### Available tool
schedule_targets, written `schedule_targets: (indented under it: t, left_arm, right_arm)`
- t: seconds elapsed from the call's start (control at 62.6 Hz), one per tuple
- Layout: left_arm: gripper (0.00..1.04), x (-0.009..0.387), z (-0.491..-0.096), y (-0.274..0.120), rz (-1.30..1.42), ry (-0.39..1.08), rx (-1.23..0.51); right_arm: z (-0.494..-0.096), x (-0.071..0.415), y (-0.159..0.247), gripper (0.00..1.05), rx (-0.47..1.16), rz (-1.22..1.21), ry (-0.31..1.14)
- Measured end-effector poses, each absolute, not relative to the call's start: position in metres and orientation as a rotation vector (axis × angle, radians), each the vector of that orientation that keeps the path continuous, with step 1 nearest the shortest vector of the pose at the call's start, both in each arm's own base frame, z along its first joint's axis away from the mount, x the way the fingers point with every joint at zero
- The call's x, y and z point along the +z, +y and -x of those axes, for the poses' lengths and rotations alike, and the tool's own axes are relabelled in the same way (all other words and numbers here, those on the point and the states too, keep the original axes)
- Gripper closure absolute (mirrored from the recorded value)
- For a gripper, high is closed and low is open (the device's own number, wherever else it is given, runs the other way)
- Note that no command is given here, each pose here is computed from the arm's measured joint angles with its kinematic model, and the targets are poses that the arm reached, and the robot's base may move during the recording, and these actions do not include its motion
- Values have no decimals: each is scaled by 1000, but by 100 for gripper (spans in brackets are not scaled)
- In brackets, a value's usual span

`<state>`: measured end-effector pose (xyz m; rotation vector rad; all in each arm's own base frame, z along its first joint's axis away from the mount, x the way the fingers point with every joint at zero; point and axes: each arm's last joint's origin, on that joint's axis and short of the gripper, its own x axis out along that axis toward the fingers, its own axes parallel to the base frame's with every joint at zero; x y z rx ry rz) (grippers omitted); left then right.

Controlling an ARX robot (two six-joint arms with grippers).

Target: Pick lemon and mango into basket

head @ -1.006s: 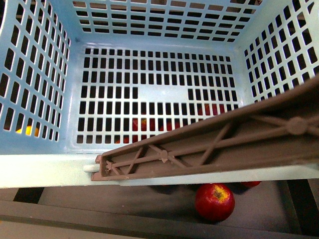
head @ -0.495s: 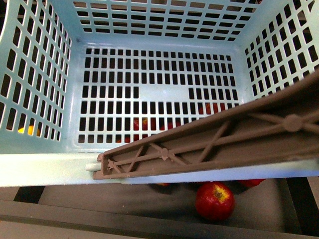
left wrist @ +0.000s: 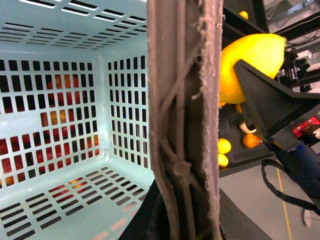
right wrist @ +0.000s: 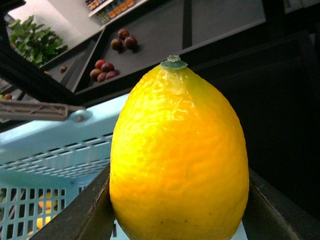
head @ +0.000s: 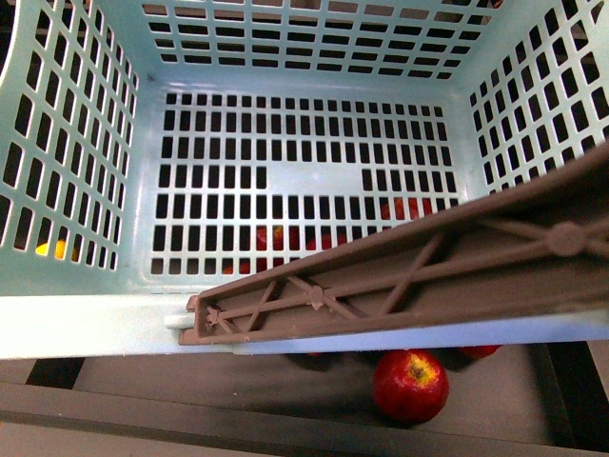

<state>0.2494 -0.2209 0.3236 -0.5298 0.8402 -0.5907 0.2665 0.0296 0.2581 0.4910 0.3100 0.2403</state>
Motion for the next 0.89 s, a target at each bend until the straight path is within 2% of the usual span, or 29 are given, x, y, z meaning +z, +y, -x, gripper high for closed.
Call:
schedule_targets:
  t: [0.288,0.559,0.863,0.895]
  left_arm:
    - [99,324,-249,-221,530,840,-591]
    - [99,324,-249,-221,530,840,-591]
    - [99,323,-250,-221,527,841,-586]
    - [99,323,-250,-221,528,841,-586]
  right_arm:
    - [-264,241,54,47,276,-470,373]
    - [-261,238,56,8,267,-464,377]
    - [-247,254,21,9,81,-449,255]
    - [-246,253,20,12,52,-397,204]
